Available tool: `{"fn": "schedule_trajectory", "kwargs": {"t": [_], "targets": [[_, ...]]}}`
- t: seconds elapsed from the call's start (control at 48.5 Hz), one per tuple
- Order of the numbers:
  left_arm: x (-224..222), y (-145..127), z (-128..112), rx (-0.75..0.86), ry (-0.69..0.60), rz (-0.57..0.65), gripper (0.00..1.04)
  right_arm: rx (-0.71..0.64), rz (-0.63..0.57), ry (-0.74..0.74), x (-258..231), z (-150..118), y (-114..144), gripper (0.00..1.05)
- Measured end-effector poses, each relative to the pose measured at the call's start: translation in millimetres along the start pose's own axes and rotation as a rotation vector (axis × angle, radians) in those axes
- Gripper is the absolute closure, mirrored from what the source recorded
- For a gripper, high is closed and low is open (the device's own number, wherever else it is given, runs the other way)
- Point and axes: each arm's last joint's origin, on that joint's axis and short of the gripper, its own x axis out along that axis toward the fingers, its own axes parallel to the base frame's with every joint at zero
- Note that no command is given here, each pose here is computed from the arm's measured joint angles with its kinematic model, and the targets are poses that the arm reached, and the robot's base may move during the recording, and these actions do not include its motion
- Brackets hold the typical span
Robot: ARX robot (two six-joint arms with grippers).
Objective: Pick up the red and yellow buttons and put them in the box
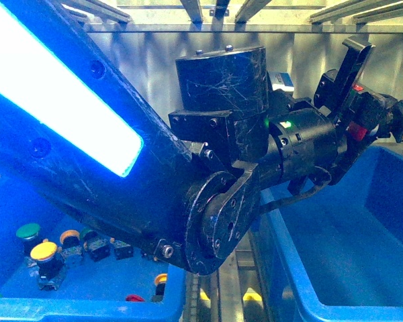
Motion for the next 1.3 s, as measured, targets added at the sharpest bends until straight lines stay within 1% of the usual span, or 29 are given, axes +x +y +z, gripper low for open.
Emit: {"fn": "schedule_trajectory", "kwargs": {"t": [0.041, 0.247, 0.288, 0.309, 0.371, 0.433, 0.721, 0.762, 0.804, 0.824, 0.865, 0.907, 0.927, 0.948, 1.051, 1.071, 1.174, 1.216, 1.298], "targets": [[0, 0, 0, 0.0, 0.0, 0.001, 0.72, -0.001, -0.005, 0.001, 0, 0, -1, 0.2], [2, -2, 1, -0.002, 0.001, 0.001, 0.72, -0.01, -0.033, -0.01, 0, 3, -4, 0.48], [4, -3, 2, 0.001, 0.001, -0.003, 0.72, -0.012, -0.037, -0.013, 0, 3, -5, 0.54], [4, -4, 3, 0.001, 0.0, -0.004, 0.72, -0.013, -0.04, -0.017, 0, 4, -6, 0.6], [6, -5, 4, 0.0, 0.0, -0.007, 0.72, -0.009, -0.042, -0.022, 0, 6, -7, 0.68], [8, -4, 3, -0.01, 0.0, -0.008, 0.72, -0.007, -0.045, -0.025, 0, 7, -8, 0.71], [14, 0, -1, -0.034, -0.003, 0.007, 0.72, -0.003, -0.064, -0.041, -1, 14, -15, 0.72], [15, 0, -2, -0.03, -0.008, 0.01, 0.69, 0.0, -0.062, -0.041, -1, 14, -15, 0.72], [16, 0, -2, -0.007, -0.017, 0.022, 0.62, -0.002, -0.061, -0.042, -1, 15, -15, 0.72], [16, 0, -2, 0.001, -0.023, 0.027, 0.6, -0.005, -0.06, -0.043, -1, 15, -15, 0.72], [16, 1, -1, 0.027, -0.033, 0.037, 0.52, -0.008, -0.061, -0.044, -1, 16, -16, 0.72], [15, 2, 0, 0.038, -0.037, 0.04, 0.48, -0.009, -0.062, -0.043, -1, 16, -17, 0.72], [15, 2, 1, 0.048, -0.045, 0.046, 0.43, -0.009, -0.061, -0.044, -1, 16, -17, 0.72], [14, 2, 1, 0.049, -0.048, 0.048, 0.42, -0.009, -0.064, -0.045, -1, 16, -18, 0.72], [12, 4, 5, 0.071, -0.058, 0.055, 0.26, -0.012, -0.07, -0.048, -1, 16, -22, 0.72], [11, 4, 6, 0.079, -0.064, 0.059, 0.22, -0.013, -0.074, -0.046, -1, 15, -23, 0.73], [10, 5, 9, 0.105, -0.073, 0.075, 0.08, -0.016, -0.09, -0.043, -1, 14, -28, 0.73], [9, 5, 9, 0.115, -0.077, 0.088, 0.06, -0.018, -0.095, -0.041, 0, 13, -30, 0.73], [7, 5, 10, 0.141, -0.075, 0.116, 0.09, -0.022, -0.101, -0.041, 1, 14, -33, 0.73]]}}
